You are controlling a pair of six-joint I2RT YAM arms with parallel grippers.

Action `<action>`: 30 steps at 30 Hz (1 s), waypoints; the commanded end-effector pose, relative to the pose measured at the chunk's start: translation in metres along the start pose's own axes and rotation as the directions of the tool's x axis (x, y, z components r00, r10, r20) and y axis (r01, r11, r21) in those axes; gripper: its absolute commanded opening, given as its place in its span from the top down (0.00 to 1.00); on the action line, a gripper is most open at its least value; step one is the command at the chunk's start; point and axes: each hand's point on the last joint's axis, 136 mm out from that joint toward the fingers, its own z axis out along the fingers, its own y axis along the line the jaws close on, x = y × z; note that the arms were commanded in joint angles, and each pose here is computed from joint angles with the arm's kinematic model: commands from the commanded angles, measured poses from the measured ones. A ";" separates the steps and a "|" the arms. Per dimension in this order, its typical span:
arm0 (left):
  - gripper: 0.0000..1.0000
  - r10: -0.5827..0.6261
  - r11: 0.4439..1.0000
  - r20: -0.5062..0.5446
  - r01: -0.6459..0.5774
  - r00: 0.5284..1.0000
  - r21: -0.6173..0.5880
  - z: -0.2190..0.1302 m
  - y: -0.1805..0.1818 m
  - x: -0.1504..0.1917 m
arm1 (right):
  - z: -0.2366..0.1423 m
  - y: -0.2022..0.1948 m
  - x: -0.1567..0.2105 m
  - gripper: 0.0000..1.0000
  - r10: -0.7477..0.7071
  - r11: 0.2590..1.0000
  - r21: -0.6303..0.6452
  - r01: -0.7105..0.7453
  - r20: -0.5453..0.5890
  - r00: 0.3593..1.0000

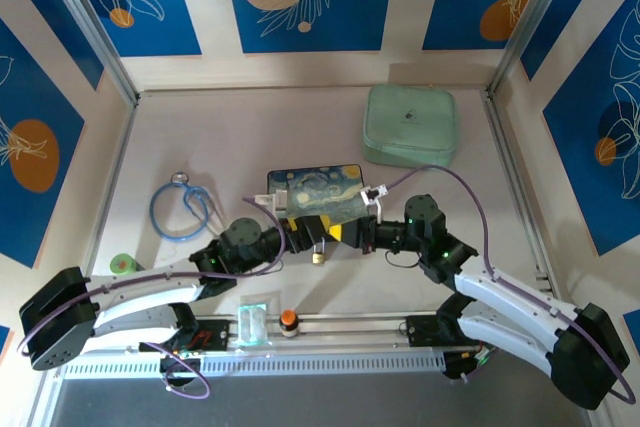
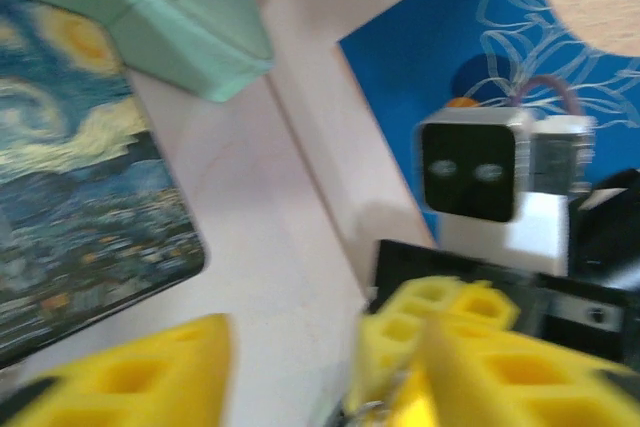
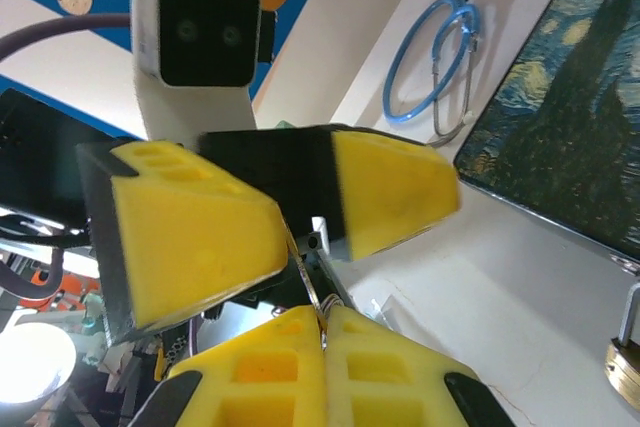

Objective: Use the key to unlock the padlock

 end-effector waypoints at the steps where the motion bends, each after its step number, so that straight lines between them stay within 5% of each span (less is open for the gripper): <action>1: 0.17 0.058 0.977 -0.011 -0.059 0.998 -0.204 -0.008 0.035 0.001 | -0.009 -0.037 0.011 1.00 0.074 0.984 0.161 -0.073 0.001 0.997; 8: 0.36 0.117 0.934 -0.146 -0.159 0.982 -0.320 -0.006 0.068 0.026 | -0.027 -0.081 0.030 1.00 0.150 0.917 0.373 -0.142 0.008 0.989; 30: 0.34 0.183 0.881 -0.281 -0.284 0.942 -0.378 0.034 0.111 0.079 | -0.041 -0.106 0.045 1.00 0.186 0.872 0.453 -0.186 0.044 0.981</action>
